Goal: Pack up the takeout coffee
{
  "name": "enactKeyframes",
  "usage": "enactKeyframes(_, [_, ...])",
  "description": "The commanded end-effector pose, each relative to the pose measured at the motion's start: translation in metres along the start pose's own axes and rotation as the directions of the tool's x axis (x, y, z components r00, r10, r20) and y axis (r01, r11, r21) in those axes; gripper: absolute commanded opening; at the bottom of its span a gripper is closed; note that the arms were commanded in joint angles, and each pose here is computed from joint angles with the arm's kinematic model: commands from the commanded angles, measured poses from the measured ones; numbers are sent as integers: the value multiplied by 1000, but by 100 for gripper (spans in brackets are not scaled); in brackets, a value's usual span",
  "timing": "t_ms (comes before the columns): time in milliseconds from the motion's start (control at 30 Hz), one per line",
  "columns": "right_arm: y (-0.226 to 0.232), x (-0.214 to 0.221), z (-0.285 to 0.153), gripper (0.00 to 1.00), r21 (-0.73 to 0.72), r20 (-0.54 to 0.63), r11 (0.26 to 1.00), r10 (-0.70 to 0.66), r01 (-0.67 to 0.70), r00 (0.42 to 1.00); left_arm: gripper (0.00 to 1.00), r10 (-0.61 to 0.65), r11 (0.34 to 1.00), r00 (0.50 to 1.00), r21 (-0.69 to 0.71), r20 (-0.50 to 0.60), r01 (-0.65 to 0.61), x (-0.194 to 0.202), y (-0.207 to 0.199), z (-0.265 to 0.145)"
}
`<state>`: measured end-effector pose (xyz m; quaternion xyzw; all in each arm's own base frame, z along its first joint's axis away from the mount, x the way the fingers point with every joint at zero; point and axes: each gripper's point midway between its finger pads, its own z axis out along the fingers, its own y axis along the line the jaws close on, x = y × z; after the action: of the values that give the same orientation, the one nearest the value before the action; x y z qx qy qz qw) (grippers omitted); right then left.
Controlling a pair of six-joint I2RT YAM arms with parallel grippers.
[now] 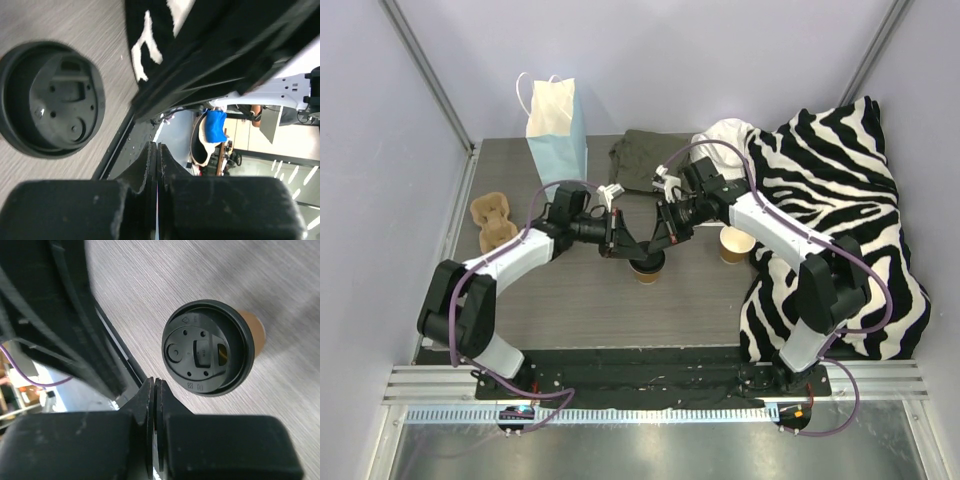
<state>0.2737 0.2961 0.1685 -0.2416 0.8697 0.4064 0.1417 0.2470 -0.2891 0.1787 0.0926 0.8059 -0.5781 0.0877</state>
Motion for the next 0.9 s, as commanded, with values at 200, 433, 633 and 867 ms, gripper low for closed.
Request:
enactKeyframes(200, [-10, 2, 23, 1, -58, 58, 994, 101, -98, 993, 0, 43, 999, 999, -9, -12, -43, -14, 11, 15])
enactKeyframes(433, [-36, 23, 41, 1, -40, 15, 981, 189, -189, 982, 0, -38, 990, 997, -138, -60, 29, 0, 60, 22])
enactKeyframes(633, [-62, 42, 52, 1, -11, -31, 958, 286, -286, 958, 0, -121, 970, 990, -221, -78, 101, 11, 97, 24])
enactKeyframes(867, [-80, 61, 58, 1, -13, -53, 937, 347, -348, 936, 0, -191, 956, 978, -243, -87, 165, 20, 120, 21])
